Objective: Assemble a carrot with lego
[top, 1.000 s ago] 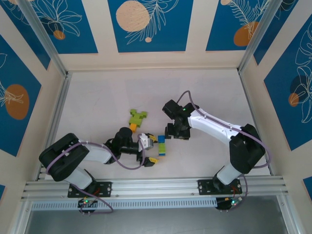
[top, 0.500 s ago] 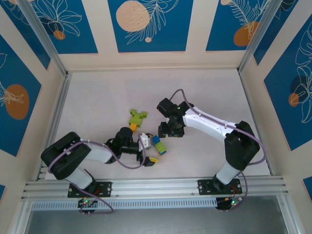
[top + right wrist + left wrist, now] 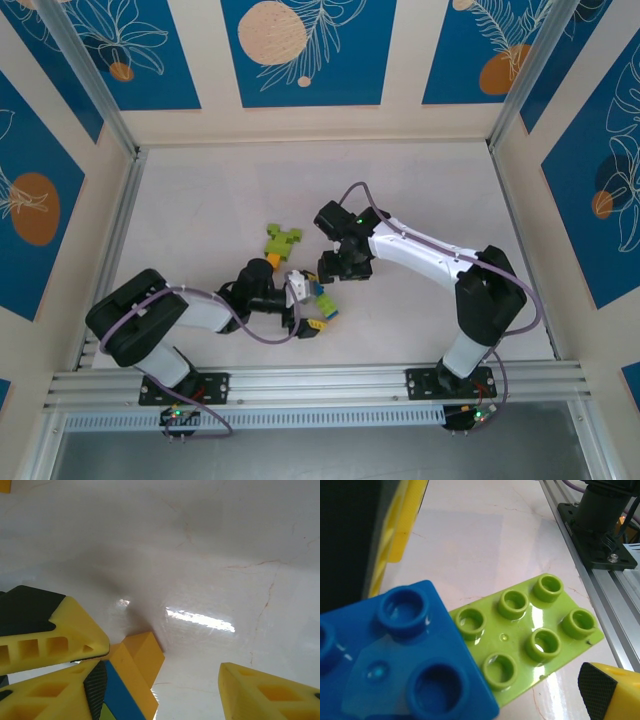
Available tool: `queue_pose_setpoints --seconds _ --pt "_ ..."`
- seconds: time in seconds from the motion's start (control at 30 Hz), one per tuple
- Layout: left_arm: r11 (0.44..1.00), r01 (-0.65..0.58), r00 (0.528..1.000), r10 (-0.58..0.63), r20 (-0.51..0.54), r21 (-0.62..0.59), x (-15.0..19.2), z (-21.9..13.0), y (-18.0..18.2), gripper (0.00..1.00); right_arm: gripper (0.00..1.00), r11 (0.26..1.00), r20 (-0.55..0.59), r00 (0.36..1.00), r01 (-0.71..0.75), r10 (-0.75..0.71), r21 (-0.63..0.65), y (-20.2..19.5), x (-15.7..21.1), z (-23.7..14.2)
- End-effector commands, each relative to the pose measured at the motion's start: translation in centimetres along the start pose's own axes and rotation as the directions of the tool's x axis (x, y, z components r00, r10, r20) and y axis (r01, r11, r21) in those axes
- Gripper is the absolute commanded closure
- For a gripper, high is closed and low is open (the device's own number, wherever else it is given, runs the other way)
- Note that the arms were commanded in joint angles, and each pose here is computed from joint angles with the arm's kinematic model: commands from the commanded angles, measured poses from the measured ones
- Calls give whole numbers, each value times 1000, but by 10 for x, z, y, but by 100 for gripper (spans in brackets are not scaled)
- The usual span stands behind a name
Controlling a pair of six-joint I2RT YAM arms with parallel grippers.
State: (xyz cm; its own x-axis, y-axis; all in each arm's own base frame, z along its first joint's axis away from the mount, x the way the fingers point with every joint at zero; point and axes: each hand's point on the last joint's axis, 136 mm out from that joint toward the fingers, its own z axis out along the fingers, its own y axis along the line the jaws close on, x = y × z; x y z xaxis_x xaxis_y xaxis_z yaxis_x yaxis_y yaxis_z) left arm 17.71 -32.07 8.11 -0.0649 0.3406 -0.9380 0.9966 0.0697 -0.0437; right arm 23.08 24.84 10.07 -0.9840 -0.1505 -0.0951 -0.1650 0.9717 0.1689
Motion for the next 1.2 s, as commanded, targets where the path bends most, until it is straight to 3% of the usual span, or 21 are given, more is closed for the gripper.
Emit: queue_pose_setpoints --seconds 0.0,0.43,0.9,1.17 --pt "1000 -9 1000 9 12 -20 -6 3 10 1 38 1000 28 999 -21 20 24 -11 -1 -12" --pt "1000 3 999 -2 42 -21 -7 15 30 1 35 995 166 983 -89 81 43 -43 -18 -53" --pt "999 -28 995 23 97 45 -22 12 19 1 36 973 152 968 -212 197 88 -96 -2 -51" --pt "995 -49 992 40 116 81 -27 1 3 25 37 943 132 944 -317 303 100 -146 -5 -31"
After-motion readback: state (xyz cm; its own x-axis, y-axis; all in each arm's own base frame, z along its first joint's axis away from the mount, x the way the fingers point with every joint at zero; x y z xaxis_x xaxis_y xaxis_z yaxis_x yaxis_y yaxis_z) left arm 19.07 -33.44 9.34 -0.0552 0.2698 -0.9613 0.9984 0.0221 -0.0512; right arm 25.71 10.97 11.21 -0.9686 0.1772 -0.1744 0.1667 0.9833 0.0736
